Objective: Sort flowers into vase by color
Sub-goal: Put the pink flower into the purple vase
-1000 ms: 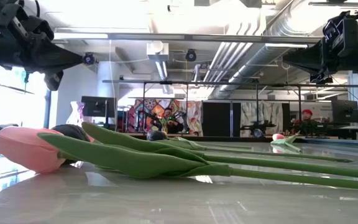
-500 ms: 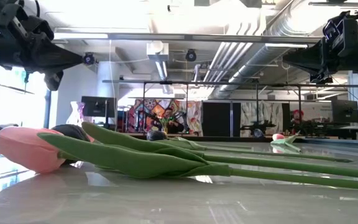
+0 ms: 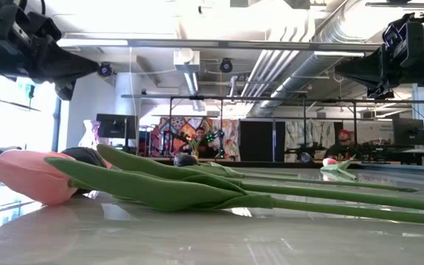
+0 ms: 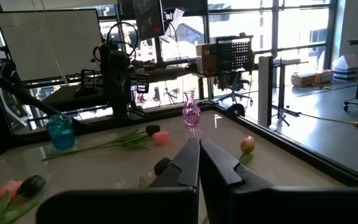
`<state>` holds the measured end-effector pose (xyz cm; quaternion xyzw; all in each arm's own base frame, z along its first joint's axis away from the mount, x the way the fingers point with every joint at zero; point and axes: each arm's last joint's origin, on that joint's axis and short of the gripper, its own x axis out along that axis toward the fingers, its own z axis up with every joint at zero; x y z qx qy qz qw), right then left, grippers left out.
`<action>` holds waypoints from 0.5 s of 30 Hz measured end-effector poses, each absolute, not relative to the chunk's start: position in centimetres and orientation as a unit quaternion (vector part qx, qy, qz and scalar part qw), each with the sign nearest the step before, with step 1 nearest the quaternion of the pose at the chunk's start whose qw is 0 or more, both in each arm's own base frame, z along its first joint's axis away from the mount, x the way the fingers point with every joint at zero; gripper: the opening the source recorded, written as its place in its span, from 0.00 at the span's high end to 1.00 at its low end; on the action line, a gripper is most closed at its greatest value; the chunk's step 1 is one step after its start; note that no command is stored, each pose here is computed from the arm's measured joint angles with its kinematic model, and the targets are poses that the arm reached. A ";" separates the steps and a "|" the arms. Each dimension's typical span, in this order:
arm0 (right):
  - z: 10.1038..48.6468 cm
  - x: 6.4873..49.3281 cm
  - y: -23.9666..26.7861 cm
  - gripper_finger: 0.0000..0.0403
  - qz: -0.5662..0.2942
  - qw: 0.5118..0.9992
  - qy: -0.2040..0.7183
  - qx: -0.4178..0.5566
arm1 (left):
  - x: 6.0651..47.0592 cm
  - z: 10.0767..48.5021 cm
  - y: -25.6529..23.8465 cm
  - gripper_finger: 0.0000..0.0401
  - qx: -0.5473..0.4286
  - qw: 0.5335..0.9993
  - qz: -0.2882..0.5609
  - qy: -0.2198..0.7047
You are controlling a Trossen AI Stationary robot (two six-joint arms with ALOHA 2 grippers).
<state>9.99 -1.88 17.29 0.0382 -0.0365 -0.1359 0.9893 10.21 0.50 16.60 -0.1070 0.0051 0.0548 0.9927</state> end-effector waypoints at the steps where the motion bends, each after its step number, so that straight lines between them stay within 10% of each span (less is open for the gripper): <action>1: 17.3 10.0 -1.9 1.00 -0.136 0.989 -0.037 0.038 | 10.2 16.6 0.5 1.00 -0.107 0.993 0.055 0.005; 15: 18.1 9.8 -2.1 1.00 -0.173 0.980 -0.080 0.053 | 10.2 16.8 0.5 1.00 -0.107 0.993 0.053 -0.007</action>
